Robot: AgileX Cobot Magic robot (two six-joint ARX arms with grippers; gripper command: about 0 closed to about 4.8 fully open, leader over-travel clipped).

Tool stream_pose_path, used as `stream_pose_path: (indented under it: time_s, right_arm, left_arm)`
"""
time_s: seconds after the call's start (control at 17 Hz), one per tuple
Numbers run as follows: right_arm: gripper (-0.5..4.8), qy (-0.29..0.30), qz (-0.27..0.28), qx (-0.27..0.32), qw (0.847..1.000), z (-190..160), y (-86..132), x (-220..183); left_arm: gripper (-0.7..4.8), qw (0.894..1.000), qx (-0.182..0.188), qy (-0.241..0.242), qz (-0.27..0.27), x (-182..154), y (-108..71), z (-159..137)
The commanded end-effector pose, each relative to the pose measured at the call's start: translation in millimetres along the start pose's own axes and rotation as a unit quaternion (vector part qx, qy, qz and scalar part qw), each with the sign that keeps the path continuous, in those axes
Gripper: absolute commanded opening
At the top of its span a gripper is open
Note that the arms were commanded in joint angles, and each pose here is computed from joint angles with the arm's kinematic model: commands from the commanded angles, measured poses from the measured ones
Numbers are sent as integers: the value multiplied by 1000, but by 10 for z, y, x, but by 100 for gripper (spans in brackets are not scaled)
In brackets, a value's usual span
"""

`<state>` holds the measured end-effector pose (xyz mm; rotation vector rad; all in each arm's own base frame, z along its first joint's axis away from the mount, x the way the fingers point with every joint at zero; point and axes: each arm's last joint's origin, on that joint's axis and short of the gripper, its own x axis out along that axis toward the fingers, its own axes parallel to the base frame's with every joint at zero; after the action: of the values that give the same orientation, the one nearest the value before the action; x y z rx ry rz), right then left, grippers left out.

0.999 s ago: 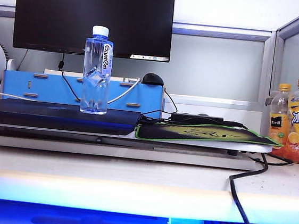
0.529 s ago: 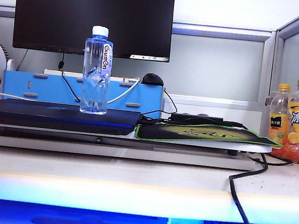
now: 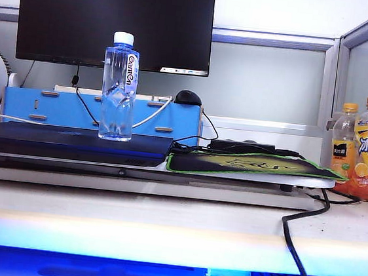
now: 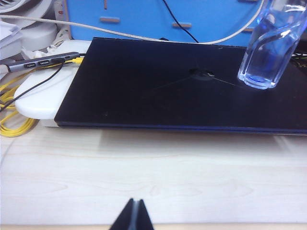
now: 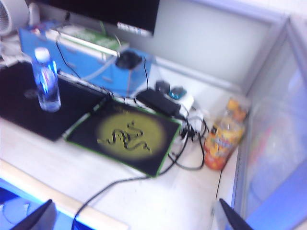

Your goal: Pick up the mineral water bottle and place it on the laptop.

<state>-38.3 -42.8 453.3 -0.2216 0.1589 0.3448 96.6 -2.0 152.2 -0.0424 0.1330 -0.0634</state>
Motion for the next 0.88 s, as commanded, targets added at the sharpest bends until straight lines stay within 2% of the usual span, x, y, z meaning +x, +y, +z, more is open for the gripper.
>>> stream_pose_path:
  time_s: [0.06,0.24,0.47,0.88]
  right_arm:
    - [441,-25,-5,12,1000,-264,106,212]
    - [441,-36,-3,26,999,-676,314,650]
    - [441,-81,2,54,995,-943,529,1146]
    - [441,-43,39,121,991,-1869,924,1891]
  left_arm:
    - [-2,1000,1,-6,-2,-3,-1,14]
    - [-2,1000,1,-6,-2,-3,-1,14]
    - [-2,1000,1,-6,-2,-3,-1,14]
    - [-2,1000,1,-6,-2,-3,-1,14]
